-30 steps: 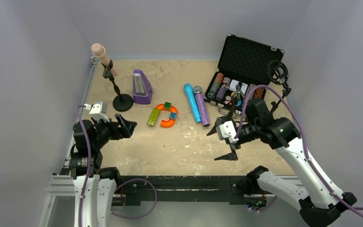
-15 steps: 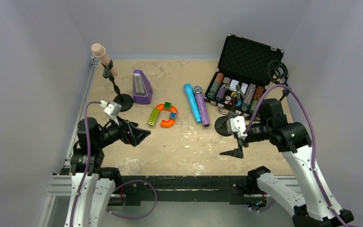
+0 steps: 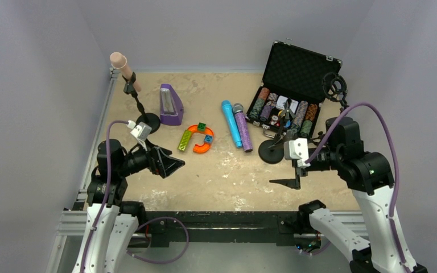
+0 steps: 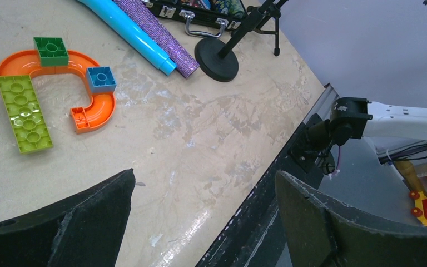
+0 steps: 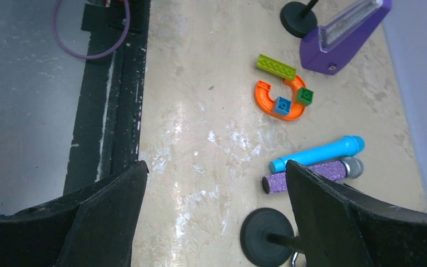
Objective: Attach the microphones to the stand
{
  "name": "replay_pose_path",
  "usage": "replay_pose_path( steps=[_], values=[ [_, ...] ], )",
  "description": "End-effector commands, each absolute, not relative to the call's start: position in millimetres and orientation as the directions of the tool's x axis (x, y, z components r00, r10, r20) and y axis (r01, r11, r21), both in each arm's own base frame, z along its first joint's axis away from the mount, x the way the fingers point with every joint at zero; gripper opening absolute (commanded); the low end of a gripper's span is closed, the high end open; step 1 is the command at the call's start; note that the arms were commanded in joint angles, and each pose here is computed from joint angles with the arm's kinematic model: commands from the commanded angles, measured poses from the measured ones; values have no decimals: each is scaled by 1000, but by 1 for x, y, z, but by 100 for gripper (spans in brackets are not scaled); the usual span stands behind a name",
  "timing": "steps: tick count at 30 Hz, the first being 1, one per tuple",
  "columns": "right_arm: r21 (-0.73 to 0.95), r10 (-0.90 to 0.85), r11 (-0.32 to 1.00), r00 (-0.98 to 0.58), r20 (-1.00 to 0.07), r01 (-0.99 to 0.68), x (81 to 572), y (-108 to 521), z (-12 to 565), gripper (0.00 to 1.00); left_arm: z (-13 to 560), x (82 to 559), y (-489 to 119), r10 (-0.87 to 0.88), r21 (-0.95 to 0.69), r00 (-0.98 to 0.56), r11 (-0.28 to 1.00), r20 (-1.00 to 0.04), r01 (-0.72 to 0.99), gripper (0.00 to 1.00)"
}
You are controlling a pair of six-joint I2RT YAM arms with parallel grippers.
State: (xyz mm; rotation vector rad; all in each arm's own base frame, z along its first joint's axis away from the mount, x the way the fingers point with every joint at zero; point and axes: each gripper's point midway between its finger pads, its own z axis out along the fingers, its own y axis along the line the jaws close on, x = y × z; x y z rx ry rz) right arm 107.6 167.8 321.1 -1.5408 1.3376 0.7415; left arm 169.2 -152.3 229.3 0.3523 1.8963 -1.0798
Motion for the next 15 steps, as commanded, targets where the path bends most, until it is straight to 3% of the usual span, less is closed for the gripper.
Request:
replay_pose_path(
  steps=[1, 15],
  values=[
    [-284, -412, 133, 208, -887, -949, 117, 160, 346, 96, 236, 168, -157, -174, -535, -537, 545, -825, 645, 99],
    [-303, -365, 577, 92, -926, -759, 182, 125, 434, 96, 234, 169, -156, -178, -540, -543, 550, -821, 637, 99]
  ],
)
